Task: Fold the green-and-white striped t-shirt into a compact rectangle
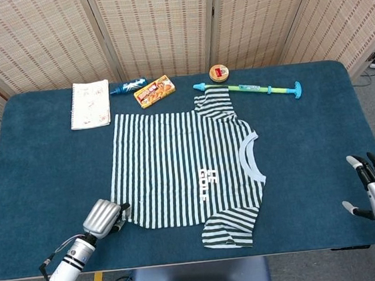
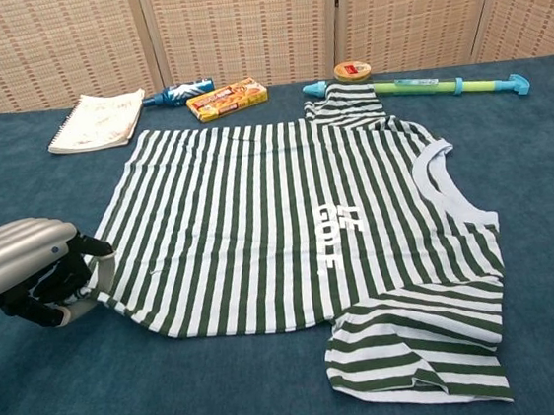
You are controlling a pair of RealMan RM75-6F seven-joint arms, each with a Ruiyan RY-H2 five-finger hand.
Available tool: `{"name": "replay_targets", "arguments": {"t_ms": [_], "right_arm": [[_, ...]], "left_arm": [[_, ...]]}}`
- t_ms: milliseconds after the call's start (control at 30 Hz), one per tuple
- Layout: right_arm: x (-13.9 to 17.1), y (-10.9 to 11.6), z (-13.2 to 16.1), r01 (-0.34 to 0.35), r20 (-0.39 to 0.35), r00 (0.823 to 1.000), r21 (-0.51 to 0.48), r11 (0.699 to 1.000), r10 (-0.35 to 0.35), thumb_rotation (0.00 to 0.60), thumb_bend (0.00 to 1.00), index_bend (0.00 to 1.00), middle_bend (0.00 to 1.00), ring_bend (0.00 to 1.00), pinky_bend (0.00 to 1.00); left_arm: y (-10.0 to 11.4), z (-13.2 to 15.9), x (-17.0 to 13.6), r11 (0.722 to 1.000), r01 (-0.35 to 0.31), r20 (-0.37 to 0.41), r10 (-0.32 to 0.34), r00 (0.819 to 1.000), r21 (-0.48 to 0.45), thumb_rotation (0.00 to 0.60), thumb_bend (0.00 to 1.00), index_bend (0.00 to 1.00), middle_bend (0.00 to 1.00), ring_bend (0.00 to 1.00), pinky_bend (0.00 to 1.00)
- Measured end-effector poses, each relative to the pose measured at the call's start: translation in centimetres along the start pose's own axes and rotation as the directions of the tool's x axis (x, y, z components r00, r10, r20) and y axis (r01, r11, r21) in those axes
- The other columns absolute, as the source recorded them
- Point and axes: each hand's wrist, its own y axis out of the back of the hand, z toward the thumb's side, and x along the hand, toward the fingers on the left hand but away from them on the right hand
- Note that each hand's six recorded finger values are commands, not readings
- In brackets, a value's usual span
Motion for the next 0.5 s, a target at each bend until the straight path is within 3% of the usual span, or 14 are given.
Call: {"name": "replay_targets", "arguments": {"t_ms": [200, 300, 367, 500], "right_arm": [[-0.5, -0.4, 1.5, -0.004, -0.067, 0.998, -0.01, 1.0, 0.004, 0.6, 0.07, 0.08, 0.17, 0.07, 0.13], [-0.9, -0.7, 2.9, 0.003, -0.124, 0.992, -0.024, 1.0, -0.006, 0.6, 0.11, 0.13, 0.24, 0.14, 0.15], [-1.3, -0.9, 3.8, 0.007, -0.165, 0.986, -0.032, 0.999, -0.012, 0.6, 0.12, 0.18, 0.32, 0.22, 0.23], [-2.5, -1.5, 6.7, 0.01, -0.286, 0.958, -0.029, 1.0, -0.018, 0.6, 0.12, 0.24, 0.41, 0.33, 0.4]], "left_arm": [[0.1, 0.1, -0.1, 1.0, -0.02, -0.007, 0.02, 1.0, -0.003, 0.6, 0.48, 0.62, 0.92, 0.83, 0.96], [0.1, 0.1, -0.2, 1.0, -0.031, -0.011, 0.031, 0.999, -0.001, 0.6, 0.48, 0.63, 0.92, 0.83, 0.96], [0.1, 0.2, -0.3, 0.999, -0.032, -0.013, 0.032, 0.999, -0.001, 0.6, 0.48, 0.63, 0.92, 0.83, 0.96], [0.1, 0.2, -0.5, 1.0, -0.028, -0.02, 0.028, 0.999, 0.007, 0.6, 0.48, 0.63, 0.92, 0.83, 0.96]]}}
